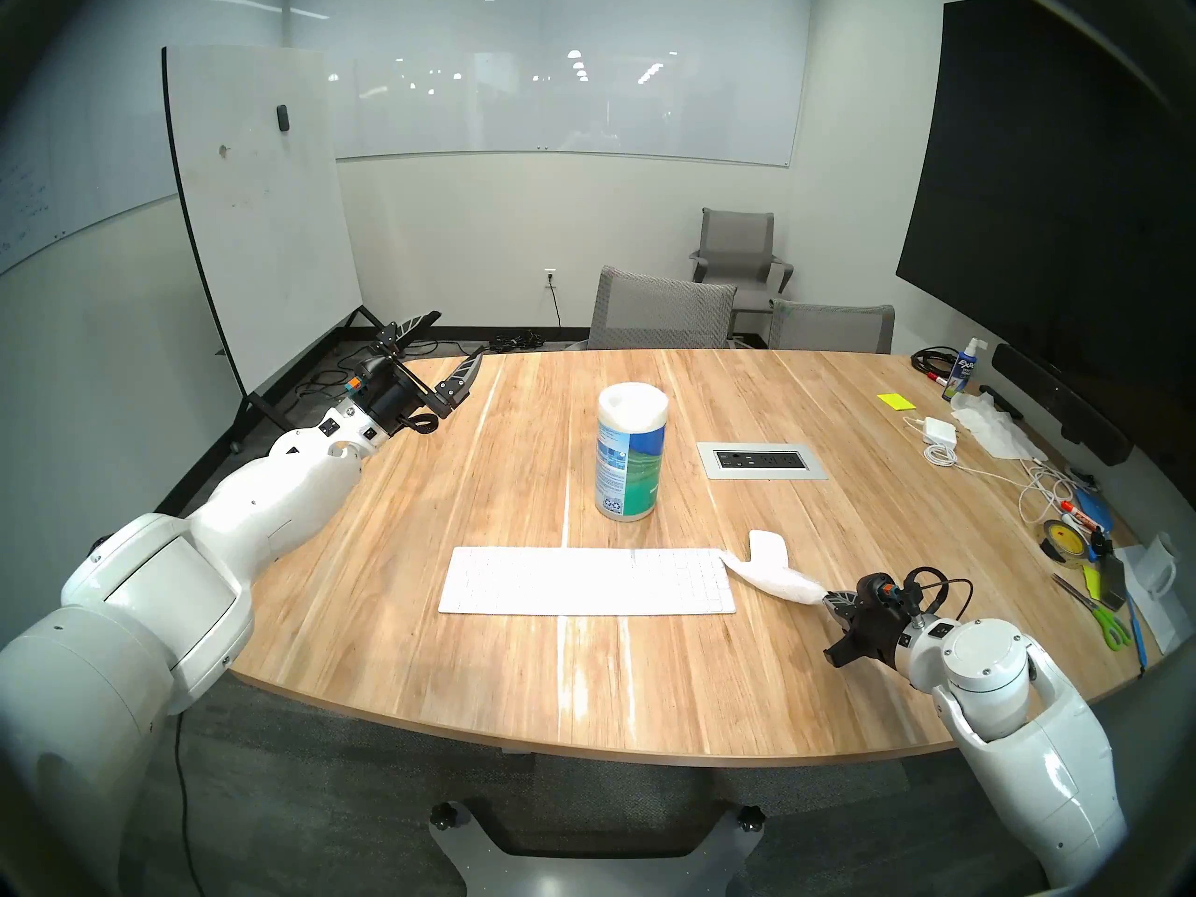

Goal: Wipe the keyboards and mice with a disinfecting wipe, then set the wipe down

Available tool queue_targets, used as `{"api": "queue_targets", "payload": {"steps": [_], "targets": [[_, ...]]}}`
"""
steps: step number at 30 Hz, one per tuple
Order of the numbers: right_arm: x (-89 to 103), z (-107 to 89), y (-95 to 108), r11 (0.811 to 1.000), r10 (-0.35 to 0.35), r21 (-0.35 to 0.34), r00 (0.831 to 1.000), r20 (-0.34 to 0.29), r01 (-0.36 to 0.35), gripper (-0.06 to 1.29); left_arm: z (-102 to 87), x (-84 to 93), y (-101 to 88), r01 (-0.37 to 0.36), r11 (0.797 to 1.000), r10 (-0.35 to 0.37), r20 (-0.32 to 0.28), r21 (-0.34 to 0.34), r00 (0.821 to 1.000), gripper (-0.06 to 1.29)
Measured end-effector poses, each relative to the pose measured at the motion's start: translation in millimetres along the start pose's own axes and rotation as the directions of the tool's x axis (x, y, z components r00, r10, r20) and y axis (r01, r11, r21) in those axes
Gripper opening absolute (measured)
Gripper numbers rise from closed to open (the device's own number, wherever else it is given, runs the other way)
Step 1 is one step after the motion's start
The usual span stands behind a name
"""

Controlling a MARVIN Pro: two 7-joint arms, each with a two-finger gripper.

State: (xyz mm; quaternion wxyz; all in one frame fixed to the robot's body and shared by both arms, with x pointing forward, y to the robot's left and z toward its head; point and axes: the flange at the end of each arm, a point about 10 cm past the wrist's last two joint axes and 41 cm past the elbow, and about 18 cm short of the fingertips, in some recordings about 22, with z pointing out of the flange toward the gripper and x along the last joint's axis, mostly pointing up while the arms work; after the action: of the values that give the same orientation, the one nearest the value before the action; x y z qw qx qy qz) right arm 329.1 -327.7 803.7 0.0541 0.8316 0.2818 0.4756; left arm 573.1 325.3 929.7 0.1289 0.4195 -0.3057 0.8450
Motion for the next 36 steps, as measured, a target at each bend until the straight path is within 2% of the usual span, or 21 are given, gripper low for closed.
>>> {"api": "queue_targets", "payload": {"steps": [5, 12, 23, 26, 36], "targets": [[-1.7, 11.7, -10.2, 1.000, -0.001, 0.010, 1.000, 0.007, 0.001, -0.03, -0.1, -0.1, 0.1, 0.000, 1.000, 0.000, 0.000, 0.000, 1.000, 1.27], [10.6, 26.4, -18.7, 1.000, -0.002, 0.002, 1.000, -0.017, 0.002, -0.03, 0.0, -0.1, 0.2, 0.000, 1.000, 0.000, 0.000, -0.001, 1.000, 1.27], [42.1, 22.3, 13.2, 0.997, 0.001, -0.071, 0.998, -0.068, -0.006, -0.03, -0.1, -0.1, 0.2, 0.000, 1.000, 0.000, 0.000, -0.001, 1.000, 1.27], [46.4, 22.2, 14.8, 0.997, 0.002, -0.071, 0.998, -0.068, -0.006, -0.03, -0.1, -0.1, 0.2, 0.000, 1.000, 0.000, 0.000, -0.001, 1.000, 1.27], [47.8, 35.2, -5.9, 1.000, -0.001, -0.030, 0.999, -0.049, -0.001, -0.03, -0.2, -0.1, 0.0, 0.000, 1.000, 0.000, 0.000, 0.000, 1.000, 1.27]]}}
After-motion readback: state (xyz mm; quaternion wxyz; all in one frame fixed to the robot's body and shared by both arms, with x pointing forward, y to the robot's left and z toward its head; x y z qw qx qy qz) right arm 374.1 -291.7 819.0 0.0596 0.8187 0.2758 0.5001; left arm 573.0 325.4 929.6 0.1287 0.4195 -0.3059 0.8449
